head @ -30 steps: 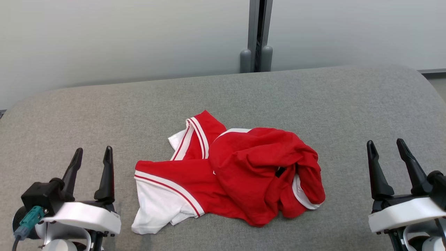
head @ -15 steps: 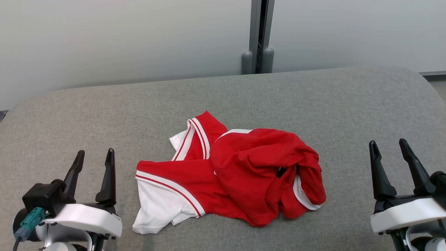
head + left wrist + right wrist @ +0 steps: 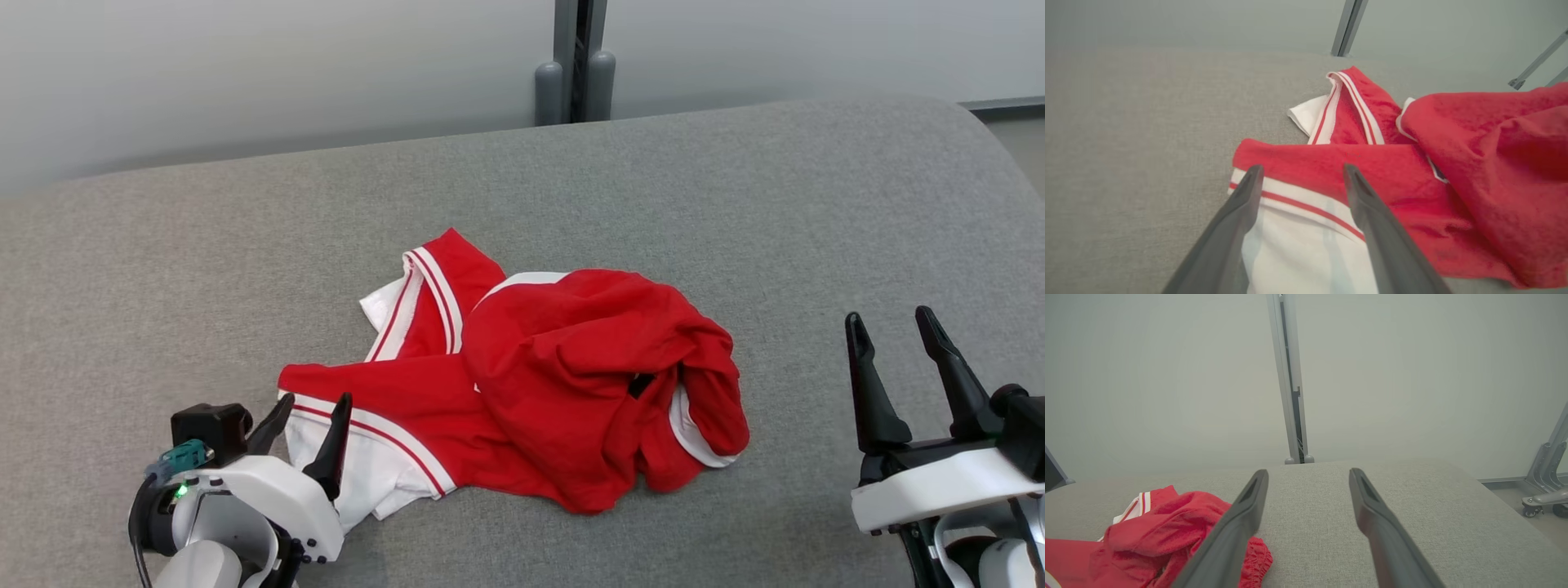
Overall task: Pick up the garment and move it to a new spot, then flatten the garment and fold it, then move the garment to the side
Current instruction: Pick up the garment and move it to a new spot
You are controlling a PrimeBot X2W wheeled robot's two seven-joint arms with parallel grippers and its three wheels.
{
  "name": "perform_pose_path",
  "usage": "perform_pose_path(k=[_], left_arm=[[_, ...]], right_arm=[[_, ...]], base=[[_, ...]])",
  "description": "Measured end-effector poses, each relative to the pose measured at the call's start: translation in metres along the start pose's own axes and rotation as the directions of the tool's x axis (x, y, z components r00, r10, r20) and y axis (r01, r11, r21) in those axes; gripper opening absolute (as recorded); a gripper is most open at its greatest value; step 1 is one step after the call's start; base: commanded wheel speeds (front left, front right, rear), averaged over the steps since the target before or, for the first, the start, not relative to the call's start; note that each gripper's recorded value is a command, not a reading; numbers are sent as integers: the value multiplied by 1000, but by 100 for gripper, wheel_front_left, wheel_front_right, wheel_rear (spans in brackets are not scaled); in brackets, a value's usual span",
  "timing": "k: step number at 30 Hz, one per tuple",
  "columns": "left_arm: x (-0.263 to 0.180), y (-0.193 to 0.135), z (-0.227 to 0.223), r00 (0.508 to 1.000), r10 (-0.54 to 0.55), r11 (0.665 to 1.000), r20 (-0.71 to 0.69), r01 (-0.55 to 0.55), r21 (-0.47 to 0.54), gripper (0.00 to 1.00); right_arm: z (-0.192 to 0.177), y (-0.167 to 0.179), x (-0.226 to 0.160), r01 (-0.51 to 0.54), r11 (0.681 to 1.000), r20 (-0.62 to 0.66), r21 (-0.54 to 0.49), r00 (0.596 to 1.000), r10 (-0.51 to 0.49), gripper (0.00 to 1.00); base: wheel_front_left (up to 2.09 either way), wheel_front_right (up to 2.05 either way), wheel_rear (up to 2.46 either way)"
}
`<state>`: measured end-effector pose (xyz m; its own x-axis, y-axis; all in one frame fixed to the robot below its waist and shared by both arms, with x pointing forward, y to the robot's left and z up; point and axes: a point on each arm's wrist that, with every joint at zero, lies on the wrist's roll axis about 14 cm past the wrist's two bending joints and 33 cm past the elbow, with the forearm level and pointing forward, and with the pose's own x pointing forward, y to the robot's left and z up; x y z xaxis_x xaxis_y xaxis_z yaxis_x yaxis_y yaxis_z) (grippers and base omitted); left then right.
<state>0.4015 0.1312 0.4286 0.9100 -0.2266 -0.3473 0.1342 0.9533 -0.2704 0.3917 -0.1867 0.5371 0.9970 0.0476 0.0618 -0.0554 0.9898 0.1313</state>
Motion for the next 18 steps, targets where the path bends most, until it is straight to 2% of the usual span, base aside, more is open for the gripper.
perform_pose_path(k=[10,11,12,13,14,18], left_arm=[[19,11,-66,969,31,996,-246,-50,-74,100],[21,11,-69,964,24,996,-264,-46,-75,87],[23,10,-71,961,17,996,-276,-40,-78,33],[24,9,-72,959,12,996,-282,-36,-77,33],[26,10,-72,958,13,997,-285,-35,-75,0],[30,12,-64,972,18,998,-236,-30,-46,0]], right_arm=[[-12,-14,1,41,999,-25,7,999,-41,100],[-13,-15,1,43,999,-27,8,999,-43,100],[-14,-15,1,46,999,-31,9,998,-45,100],[-15,-16,1,48,999,-31,15,998,-48,100],[-15,-17,1,50,999,-30,16,998,-50,100],[-14,-18,2,53,998,-24,23,998,-53,100]], base=[[0,0,0],[0,0,0],[0,0,0],[0,0,0],[0,0,0],[0,0,0]])
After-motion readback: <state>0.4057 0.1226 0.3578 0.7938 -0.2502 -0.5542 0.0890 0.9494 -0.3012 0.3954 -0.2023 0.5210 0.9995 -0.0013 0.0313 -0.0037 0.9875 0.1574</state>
